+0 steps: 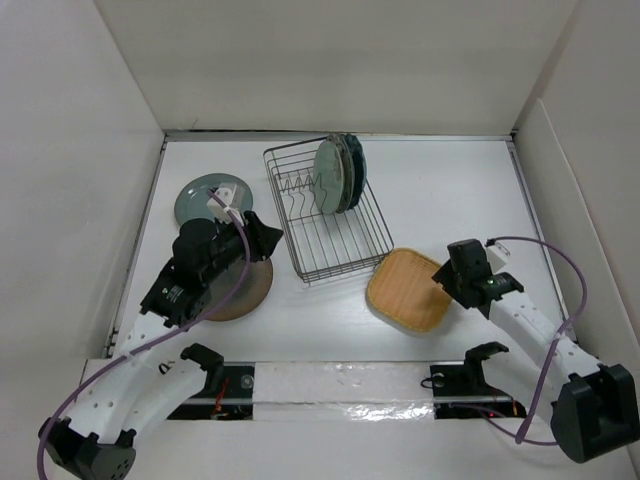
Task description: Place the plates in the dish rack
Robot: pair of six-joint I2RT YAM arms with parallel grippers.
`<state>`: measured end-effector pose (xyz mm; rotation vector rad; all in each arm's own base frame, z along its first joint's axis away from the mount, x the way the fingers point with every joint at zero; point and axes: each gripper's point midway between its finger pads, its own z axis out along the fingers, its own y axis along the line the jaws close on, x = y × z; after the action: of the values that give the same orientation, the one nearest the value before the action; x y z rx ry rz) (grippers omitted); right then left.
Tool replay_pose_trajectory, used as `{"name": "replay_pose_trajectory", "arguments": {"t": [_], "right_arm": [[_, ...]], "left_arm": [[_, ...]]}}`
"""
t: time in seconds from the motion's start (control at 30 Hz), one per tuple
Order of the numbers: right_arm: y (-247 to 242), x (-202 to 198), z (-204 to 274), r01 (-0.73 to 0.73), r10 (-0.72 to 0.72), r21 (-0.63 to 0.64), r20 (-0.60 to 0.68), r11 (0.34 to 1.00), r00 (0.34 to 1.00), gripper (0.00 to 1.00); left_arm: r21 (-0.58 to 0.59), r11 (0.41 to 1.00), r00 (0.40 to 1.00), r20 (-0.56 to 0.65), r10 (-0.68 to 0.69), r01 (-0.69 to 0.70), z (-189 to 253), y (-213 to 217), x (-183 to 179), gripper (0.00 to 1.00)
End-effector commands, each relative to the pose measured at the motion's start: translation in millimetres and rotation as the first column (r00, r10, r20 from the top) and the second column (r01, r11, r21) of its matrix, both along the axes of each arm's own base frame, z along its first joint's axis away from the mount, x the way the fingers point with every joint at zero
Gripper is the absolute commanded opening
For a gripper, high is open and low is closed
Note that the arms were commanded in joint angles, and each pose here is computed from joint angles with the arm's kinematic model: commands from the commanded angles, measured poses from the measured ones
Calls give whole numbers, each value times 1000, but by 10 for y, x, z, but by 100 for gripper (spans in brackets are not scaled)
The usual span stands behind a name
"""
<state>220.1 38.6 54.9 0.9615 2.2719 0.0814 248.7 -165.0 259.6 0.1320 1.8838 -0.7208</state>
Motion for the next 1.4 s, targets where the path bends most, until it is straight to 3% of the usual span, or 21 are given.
{"name": "replay_pose_trajectory", "arguments": {"t": [0.0,0.03,0.07,0.13,0.2,0.4,0.7,0.9,1.03,1.37], "right_arm": [[-47,264,317,-10,13,-39,68,999,998,65],[-35,326,435,-28,32,-47,96,999,995,59],[18,350,508,-52,58,-48,119,997,991,40],[201,417,603,-150,153,-32,162,988,975,32],[425,419,535,-247,240,38,137,968,961,17],[641,626,185,-351,347,108,50,930,936,16],[-62,1024,-53,-205,204,-9,-51,979,978,20],[-407,1280,19,-93,92,-76,-19,993,996,19],[-446,1550,189,-60,67,-96,76,994,995,19],[-177,2225,126,-99,93,39,133,994,987,20]], "left_arm": [[-36,999,995,96,-8,11,352,-28,-24,33],[-31,1000,995,97,2,2,351,-11,-14,33],[-28,1000,996,92,-6,9,331,-37,-26,33],[-21,1000,996,87,-3,5,311,-31,-19,33],[-17,1000,997,79,-13,14,293,-60,-22,33],[-9,1000,997,75,-6,7,266,-47,-17,33],[-8,1000,997,82,11,-11,284,-10,-16,33],[-7,1000,996,83,16,-15,284,-3,-11,33],[-2,1000,997,73,14,-14,249,-10,-5,33],[13,1000,998,54,26,-27,174,-3,35,33]]}}
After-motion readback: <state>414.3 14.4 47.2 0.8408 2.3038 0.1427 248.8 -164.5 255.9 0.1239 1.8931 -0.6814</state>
